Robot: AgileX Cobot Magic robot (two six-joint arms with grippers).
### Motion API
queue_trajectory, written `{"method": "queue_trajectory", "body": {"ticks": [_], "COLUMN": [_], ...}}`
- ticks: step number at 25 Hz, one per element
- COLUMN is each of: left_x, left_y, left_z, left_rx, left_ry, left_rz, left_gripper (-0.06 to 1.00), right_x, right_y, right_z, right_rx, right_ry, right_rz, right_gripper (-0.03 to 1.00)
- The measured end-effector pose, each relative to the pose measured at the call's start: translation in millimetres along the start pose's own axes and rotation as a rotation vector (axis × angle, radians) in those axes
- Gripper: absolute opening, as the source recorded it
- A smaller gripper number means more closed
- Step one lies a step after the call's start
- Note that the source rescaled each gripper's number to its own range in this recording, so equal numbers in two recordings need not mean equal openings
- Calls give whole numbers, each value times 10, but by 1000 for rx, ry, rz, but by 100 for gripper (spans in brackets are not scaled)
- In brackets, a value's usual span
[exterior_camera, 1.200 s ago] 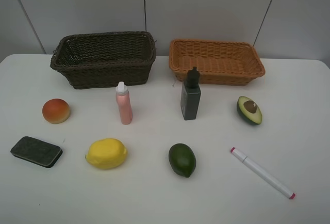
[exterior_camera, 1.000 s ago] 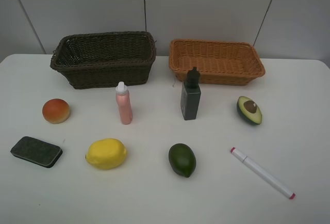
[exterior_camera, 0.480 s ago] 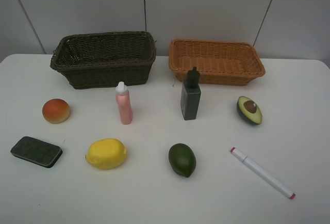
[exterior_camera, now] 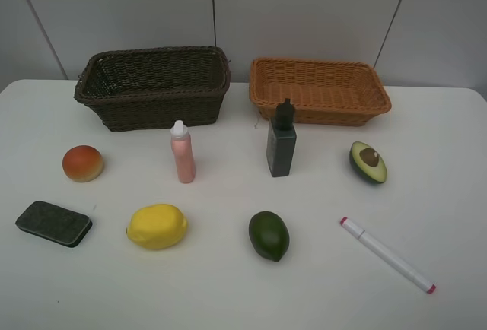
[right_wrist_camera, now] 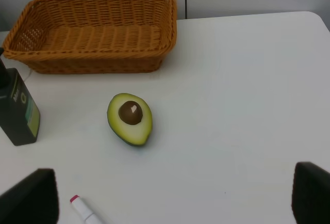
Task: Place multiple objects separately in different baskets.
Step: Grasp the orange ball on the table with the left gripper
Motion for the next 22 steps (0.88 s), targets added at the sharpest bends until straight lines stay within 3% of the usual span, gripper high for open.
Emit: {"method": "queue_trajectory", "body": {"ticks": [5,8,16,22], "left_x": [-5,-18,-129,-269], "left_y": [1,-23,-468,-804], "left_z": [0,-75,-715,-1616], "left_rx": [1,54,363,646], "left_ry": [4,2,-23,-43], "left_rz": [2,-2,-46,-81], "left_gripper": [97,97,97,97], "right_x": [0,0,0,0], "right_y": [0,0,0,0], "right_z": [0,0,0,0], "right_rx": [0,0,0,0], "right_ry": [0,0,0,0], "right_rz": [0,0,0,0], "right_gripper": [100,100,100,100]}}
Point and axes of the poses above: a point on each arm's last joint axis where the gripper is mounted, z pointing back along that axis away from the gripper, x along the wrist's bending axis when the last joint is at zero, y = z × x, the point moved 3 cm from there along -z, pointing out along that axis toward the gripper
